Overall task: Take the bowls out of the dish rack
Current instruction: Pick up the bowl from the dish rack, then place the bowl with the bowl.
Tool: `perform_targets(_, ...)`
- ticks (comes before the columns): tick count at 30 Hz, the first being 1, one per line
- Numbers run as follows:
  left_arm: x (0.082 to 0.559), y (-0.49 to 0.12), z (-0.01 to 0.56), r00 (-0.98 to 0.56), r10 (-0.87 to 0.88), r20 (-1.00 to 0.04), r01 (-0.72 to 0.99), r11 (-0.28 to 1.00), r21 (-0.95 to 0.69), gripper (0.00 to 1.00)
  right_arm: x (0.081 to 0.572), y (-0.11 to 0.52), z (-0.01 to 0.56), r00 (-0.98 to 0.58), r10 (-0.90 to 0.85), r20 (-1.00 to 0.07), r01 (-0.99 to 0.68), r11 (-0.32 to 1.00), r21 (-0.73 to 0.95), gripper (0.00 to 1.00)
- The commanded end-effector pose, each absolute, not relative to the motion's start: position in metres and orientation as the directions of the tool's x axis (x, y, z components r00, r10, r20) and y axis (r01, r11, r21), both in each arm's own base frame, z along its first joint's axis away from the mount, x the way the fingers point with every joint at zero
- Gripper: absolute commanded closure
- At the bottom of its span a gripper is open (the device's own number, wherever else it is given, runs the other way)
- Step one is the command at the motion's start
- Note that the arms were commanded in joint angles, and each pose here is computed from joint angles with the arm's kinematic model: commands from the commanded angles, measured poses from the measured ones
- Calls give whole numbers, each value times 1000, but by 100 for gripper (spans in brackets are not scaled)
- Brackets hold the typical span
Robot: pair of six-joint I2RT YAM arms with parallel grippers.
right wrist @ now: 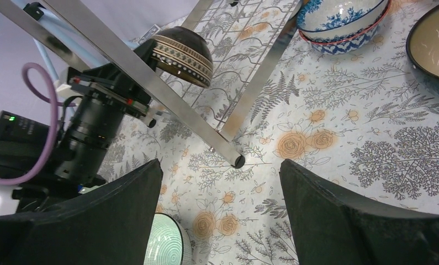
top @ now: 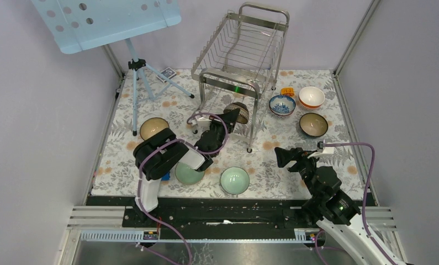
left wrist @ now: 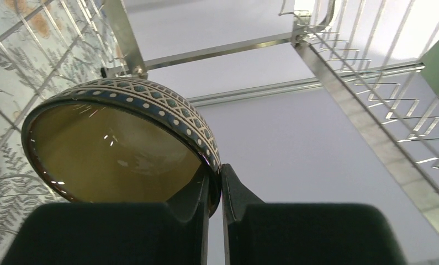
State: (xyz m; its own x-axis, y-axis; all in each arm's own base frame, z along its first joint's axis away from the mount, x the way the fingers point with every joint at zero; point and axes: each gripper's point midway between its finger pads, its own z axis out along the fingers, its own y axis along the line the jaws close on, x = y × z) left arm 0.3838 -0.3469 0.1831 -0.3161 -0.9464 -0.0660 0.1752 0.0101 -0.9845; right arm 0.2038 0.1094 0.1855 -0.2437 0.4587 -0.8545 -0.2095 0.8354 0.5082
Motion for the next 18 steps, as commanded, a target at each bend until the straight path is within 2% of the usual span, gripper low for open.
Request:
perform_targets(1,364,-325,276,-307,-950,59,366,-175,-914,100,205,107,192,-219,470,-855,-206,835,511,15)
perform_targets(11,338,-312,289,-322,-946,45,374,-171,-911,100,201,98,202,-206,527,-824,-162,813,560,15)
perform_targets(18,305,-293,287,-324,-946,9,342,-126,-931,100,196,93,205,-254,537,-804,-109,810,576,14)
